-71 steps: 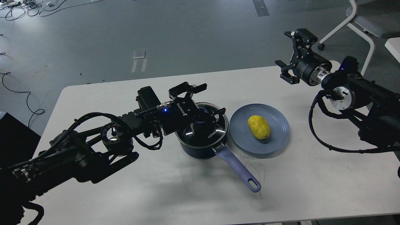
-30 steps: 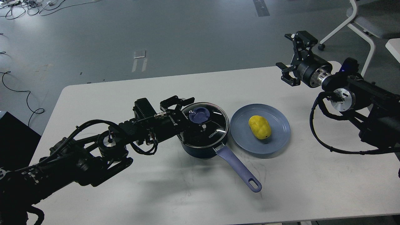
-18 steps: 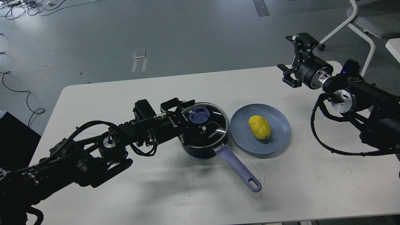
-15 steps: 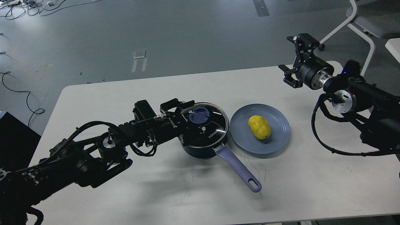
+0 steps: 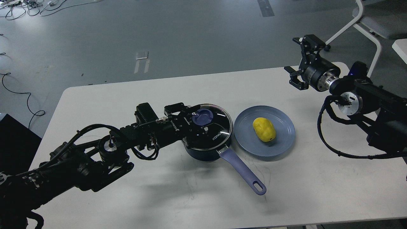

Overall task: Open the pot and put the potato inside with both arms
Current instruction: 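Lift the glass lid off the saucepan with the left gripper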

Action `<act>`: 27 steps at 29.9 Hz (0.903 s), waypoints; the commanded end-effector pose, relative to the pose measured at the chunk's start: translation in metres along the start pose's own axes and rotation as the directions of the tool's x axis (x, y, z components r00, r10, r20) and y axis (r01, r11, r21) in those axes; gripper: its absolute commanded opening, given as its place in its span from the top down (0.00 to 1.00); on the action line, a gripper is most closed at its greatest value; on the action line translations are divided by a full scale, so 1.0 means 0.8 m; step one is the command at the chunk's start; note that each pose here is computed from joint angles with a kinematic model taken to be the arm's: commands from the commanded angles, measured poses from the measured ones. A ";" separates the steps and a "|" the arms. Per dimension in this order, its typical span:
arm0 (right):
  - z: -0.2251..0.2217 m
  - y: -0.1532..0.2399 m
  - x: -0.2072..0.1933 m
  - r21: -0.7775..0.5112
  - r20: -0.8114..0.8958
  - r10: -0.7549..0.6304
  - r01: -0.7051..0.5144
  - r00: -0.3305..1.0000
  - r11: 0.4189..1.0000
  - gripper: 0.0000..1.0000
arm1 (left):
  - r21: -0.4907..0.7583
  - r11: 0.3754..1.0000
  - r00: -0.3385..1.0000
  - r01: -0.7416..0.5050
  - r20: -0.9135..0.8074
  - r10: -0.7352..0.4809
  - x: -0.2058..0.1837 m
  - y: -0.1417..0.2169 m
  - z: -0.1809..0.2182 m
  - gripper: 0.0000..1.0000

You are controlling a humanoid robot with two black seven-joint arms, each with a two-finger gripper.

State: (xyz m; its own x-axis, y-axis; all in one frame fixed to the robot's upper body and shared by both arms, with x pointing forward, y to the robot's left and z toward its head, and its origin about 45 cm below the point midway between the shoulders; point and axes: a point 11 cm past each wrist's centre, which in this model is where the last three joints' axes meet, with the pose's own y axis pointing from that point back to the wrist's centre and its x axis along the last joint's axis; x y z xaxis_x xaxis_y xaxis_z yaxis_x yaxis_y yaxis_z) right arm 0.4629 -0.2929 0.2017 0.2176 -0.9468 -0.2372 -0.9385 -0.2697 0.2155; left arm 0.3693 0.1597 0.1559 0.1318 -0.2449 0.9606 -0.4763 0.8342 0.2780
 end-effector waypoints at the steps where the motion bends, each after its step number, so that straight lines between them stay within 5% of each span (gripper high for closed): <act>1: 0.001 0.001 0.005 -0.003 -0.003 0.013 -0.013 1.000 1.000 0.00 | -0.019 1.000 1.000 -0.004 0.002 0.004 0.002 -0.001 0.002 0.54; 5: 0.002 0.001 0.005 -0.005 -0.004 0.013 -0.013 1.000 1.000 0.00 | -0.045 0.999 1.000 -0.005 0.002 0.005 0.003 0.000 0.006 0.65; 13: 0.003 0.001 0.010 -0.007 -0.006 0.023 -0.024 1.000 1.000 0.00 | -0.076 0.997 1.000 -0.009 0.007 0.010 0.008 0.003 0.008 0.65; 18: 0.001 0.000 0.009 -0.004 -0.005 0.023 -0.023 1.000 1.000 0.00 | -0.104 0.992 0.997 -0.073 0.011 0.075 0.056 0.003 0.008 0.65; 23: -0.001 0.000 0.008 0.000 -0.005 0.020 -0.020 1.000 1.000 0.00 | -0.064 0.993 0.992 -0.103 0.062 0.107 0.109 0.018 -0.027 0.65; 27: -0.002 0.000 0.009 0.000 -0.006 0.023 -0.023 1.000 1.000 0.00 | 0.004 0.997 0.994 -0.073 0.084 0.072 0.104 0.052 -0.057 0.65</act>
State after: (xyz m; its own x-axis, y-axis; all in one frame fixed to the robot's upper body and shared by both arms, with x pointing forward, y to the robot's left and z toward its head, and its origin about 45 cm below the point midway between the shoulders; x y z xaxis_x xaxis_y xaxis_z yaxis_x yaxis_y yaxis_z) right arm 0.4649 -0.2993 0.2007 0.1987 -0.9533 -0.2274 -0.9427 -0.2494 0.2215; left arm 0.3960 0.1732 0.2455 0.0226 -0.1970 0.9802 -0.4521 0.8724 0.1857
